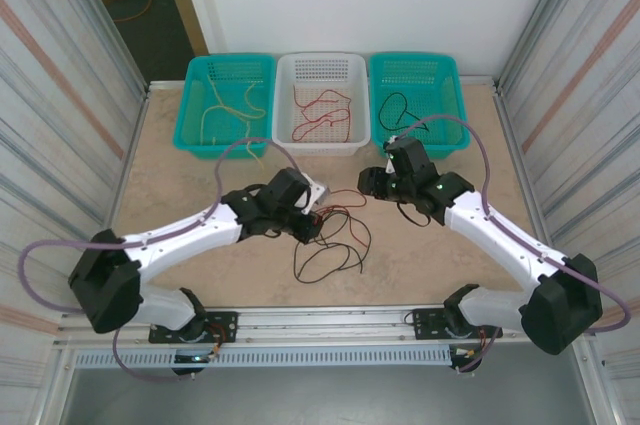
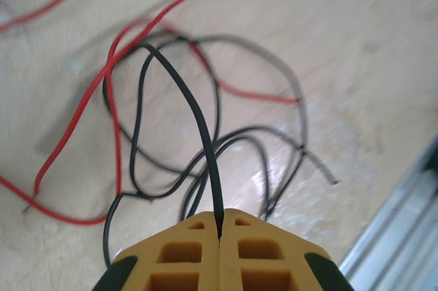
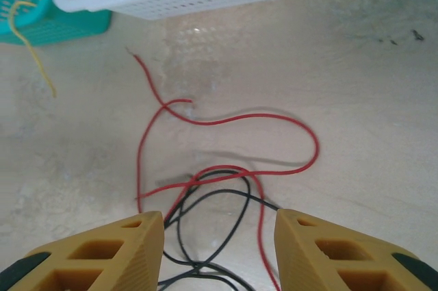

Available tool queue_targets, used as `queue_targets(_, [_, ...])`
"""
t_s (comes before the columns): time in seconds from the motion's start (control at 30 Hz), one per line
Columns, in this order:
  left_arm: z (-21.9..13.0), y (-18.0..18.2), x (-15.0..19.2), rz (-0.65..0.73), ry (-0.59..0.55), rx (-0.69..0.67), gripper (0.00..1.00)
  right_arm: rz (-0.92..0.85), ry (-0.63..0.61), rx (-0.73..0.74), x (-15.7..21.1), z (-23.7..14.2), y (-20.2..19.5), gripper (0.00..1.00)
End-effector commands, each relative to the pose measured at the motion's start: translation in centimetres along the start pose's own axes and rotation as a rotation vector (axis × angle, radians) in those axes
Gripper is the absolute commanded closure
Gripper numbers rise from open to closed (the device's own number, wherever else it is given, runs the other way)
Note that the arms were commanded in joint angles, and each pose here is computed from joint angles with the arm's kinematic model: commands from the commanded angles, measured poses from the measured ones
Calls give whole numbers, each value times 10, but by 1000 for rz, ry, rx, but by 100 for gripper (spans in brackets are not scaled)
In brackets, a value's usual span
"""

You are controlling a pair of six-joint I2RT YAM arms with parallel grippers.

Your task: Untangle the cables

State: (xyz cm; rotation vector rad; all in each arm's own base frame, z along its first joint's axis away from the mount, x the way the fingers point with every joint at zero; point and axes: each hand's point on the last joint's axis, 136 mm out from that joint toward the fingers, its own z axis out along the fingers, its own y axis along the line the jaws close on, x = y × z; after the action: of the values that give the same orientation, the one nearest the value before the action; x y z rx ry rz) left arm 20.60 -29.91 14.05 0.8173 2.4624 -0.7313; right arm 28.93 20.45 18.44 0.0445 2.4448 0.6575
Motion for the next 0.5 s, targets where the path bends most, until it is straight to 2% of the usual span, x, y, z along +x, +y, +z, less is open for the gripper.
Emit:
queue_targets(0.0, [-35,-23,-33,56,-100,92,100,4,-52,-121,-19,-17,35,53])
queue_targets(0.17, [-70,-47,-60,51,-225,284,100,-38,-66,-160,-24,-24,59,50])
queue_targets(0.33, [-107,-40,-93,-34,-361,354,100,-66,-87,-167,-27,-31,68,47])
queue_targets(0.47, [-143,-42,-120,-29,-480,392,100,-69,-118,-187,-33,-40,72,44])
